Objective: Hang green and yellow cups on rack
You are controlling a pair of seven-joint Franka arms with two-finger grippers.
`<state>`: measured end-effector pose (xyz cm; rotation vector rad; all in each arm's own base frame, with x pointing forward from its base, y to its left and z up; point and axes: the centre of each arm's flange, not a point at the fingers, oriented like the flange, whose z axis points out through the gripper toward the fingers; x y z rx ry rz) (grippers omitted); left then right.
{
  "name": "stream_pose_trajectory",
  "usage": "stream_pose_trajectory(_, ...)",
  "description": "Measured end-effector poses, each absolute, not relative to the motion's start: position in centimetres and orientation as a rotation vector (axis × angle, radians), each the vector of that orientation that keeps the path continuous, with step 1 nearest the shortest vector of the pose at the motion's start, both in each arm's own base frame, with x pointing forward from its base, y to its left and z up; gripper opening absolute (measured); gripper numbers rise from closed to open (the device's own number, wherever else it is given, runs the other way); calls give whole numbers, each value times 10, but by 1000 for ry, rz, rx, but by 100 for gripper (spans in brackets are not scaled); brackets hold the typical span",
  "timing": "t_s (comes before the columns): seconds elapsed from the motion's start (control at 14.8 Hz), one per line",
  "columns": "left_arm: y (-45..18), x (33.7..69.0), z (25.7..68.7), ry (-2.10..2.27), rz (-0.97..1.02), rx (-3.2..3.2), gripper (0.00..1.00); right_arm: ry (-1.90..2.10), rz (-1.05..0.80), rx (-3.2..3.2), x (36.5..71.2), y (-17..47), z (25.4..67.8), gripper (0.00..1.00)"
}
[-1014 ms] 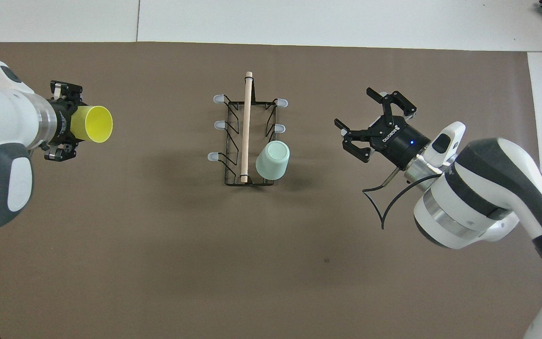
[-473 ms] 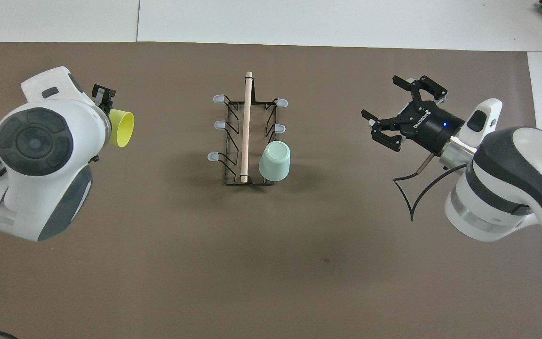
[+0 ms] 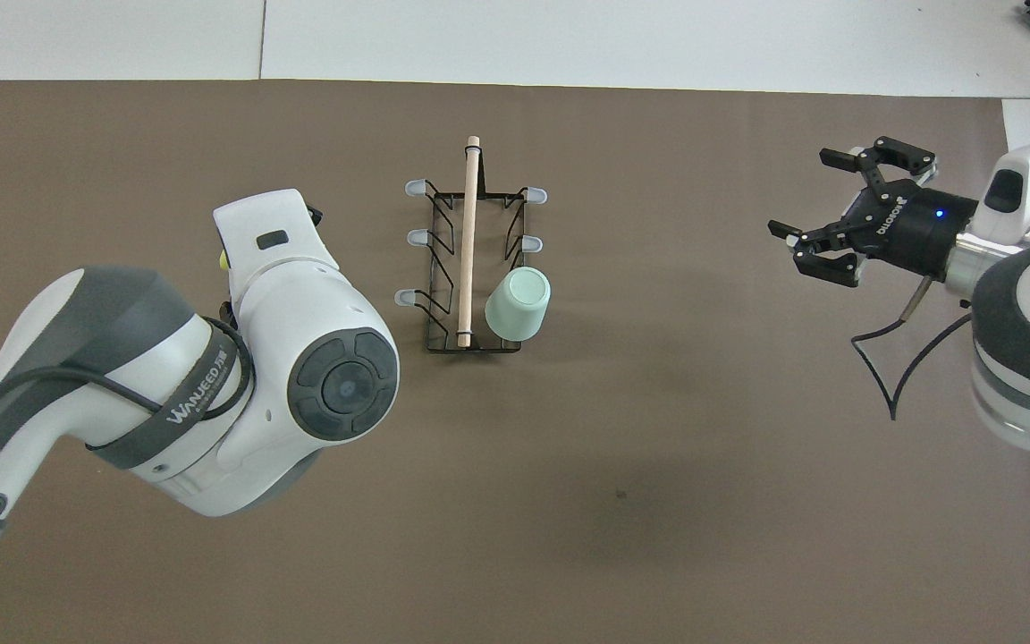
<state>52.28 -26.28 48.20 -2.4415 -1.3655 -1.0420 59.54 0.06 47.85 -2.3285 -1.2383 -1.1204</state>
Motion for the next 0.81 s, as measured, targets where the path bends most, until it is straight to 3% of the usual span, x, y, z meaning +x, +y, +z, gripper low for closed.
stream_pose_trajectory(0.47,-312,500,457,-1108,-1266,-2352,67,-1302,-666,-2659,597,-28,535,100)
stream_pose_trajectory(0.81,-351,486,426,-987,-1464,-2301,67,-1043,-459,-2976,589,-29,551,100)
